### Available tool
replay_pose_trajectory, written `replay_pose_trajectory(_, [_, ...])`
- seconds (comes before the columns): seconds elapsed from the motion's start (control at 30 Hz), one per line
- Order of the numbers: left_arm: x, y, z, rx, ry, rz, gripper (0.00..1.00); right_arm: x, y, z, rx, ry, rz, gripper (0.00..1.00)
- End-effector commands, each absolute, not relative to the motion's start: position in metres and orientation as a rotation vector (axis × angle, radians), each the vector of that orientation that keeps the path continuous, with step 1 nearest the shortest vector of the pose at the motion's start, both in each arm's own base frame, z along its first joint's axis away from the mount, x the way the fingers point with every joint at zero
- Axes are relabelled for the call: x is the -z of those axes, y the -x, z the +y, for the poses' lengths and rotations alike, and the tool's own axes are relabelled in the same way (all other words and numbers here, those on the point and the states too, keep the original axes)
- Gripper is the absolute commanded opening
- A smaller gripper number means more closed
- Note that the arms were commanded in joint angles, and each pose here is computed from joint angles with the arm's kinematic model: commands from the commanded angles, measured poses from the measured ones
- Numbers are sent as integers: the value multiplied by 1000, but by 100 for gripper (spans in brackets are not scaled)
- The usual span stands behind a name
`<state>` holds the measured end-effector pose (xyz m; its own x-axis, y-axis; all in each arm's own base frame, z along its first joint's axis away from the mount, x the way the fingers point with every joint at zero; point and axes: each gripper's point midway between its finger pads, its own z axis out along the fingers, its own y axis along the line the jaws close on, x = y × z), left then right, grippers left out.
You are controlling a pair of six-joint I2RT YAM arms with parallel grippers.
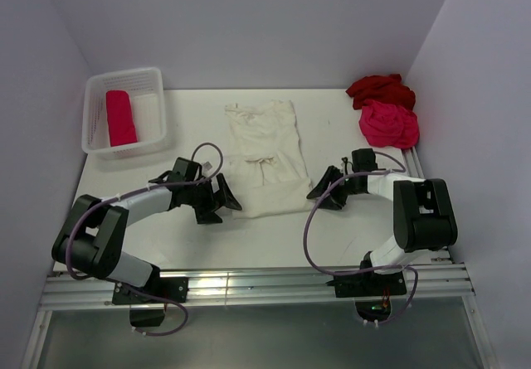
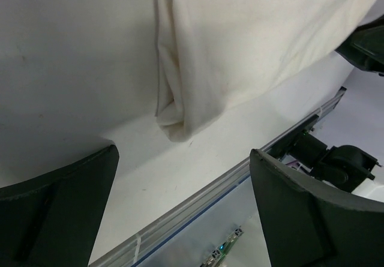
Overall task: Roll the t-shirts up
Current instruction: Roll the tshirt
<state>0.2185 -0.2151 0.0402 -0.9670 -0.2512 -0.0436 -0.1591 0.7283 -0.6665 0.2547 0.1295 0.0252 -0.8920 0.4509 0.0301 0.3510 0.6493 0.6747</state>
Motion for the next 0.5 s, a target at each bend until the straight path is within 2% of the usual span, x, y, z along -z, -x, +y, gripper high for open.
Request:
replay_pose_trajectory(0.0, [-31, -216, -214, 1071, 349, 2767, 99, -22, -267, 132, -1044, -585, 2668, 59])
replay_pose_trajectory(0.07, [-26, -213, -214, 1079, 365, 2771, 100, -17, -264, 134, -1042, -587, 2694, 59])
replay_pose_trajectory(0.17, [-21, -211, -216, 1097, 390, 2776, 94, -14, -262, 137, -1017, -578, 2715, 59])
replay_pose_trajectory(0.27, [-17, -211, -216, 1103, 411, 2774, 83, -12, -259, 139, -1005, -577, 2717, 55])
replay_pose_trajectory(0.37, [-9, -208, -214, 1092, 438, 2785, 63, -10, -256, 140, -1013, -596, 2724, 46])
replay_pose_trajectory(0.47, [1, -205, -209, 1048, 471, 2808, 58, -9, -255, 141, -1017, -599, 2727, 40])
